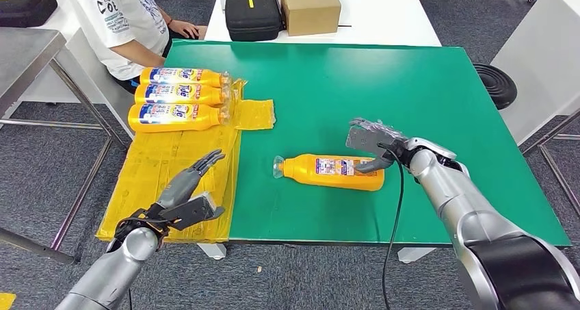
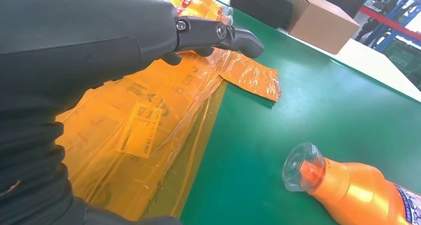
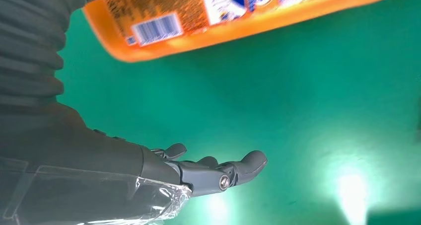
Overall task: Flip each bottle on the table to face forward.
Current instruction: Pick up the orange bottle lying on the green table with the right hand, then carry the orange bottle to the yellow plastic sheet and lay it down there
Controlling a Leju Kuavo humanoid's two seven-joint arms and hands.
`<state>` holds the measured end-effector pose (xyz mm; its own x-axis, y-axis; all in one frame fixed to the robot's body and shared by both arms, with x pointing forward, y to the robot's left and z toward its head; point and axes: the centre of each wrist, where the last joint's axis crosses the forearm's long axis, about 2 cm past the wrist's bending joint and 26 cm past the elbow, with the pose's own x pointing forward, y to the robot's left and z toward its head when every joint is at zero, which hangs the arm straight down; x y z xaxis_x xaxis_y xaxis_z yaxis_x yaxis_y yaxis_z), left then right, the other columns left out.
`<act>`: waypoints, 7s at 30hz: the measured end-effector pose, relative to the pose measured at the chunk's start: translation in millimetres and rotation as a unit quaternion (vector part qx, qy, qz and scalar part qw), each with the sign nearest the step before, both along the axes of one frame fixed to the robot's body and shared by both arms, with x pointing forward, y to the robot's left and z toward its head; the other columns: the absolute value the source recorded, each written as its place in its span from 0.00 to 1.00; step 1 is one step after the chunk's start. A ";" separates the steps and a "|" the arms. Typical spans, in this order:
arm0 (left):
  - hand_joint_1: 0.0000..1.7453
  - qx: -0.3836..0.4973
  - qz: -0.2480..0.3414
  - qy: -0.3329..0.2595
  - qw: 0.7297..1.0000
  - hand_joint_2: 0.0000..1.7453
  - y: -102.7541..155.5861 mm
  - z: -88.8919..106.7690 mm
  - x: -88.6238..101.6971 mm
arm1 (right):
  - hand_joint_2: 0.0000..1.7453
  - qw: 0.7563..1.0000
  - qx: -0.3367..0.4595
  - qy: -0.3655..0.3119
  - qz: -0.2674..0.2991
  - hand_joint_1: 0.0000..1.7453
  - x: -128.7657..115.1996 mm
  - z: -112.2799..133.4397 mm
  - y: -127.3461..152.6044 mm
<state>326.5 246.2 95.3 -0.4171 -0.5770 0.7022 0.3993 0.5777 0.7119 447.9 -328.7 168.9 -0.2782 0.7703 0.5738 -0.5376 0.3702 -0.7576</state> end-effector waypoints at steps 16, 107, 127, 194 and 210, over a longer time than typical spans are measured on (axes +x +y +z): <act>0.00 -0.002 0.007 0.001 1.000 1.00 3.7 -0.4 1.1 | 1.00 0.999 -0.006 0.031 0.033 0.00 -3.1 -9.4 22.7; 0.00 -0.471 -0.071 0.255 0.841 1.00 -36.0 -9.2 -27.1 | 1.00 0.919 0.368 -0.133 0.055 1.00 -115.2 -76.6 183.8; 0.00 -0.494 -0.126 0.275 0.815 1.00 -71.5 8.0 -20.1 | 1.00 0.909 0.396 -0.046 0.121 1.00 -140.5 -86.9 242.2; 1.00 -0.174 0.102 0.009 0.979 1.00 -9.2 24.0 16.3 | 0.00 0.944 0.307 -0.033 0.115 0.00 -149.8 -108.3 231.7; 1.00 -0.026 0.200 -0.072 0.977 1.00 60.7 52.5 50.6 | 0.00 0.945 0.310 -0.087 0.063 0.00 -157.0 -109.0 198.2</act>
<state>377.1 306.9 147.8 -0.2617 -0.6792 0.6857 0.0330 0.7037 0.7097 290.9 -130.6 60.0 -0.4773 0.2557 0.8407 -0.4936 0.7135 -0.4973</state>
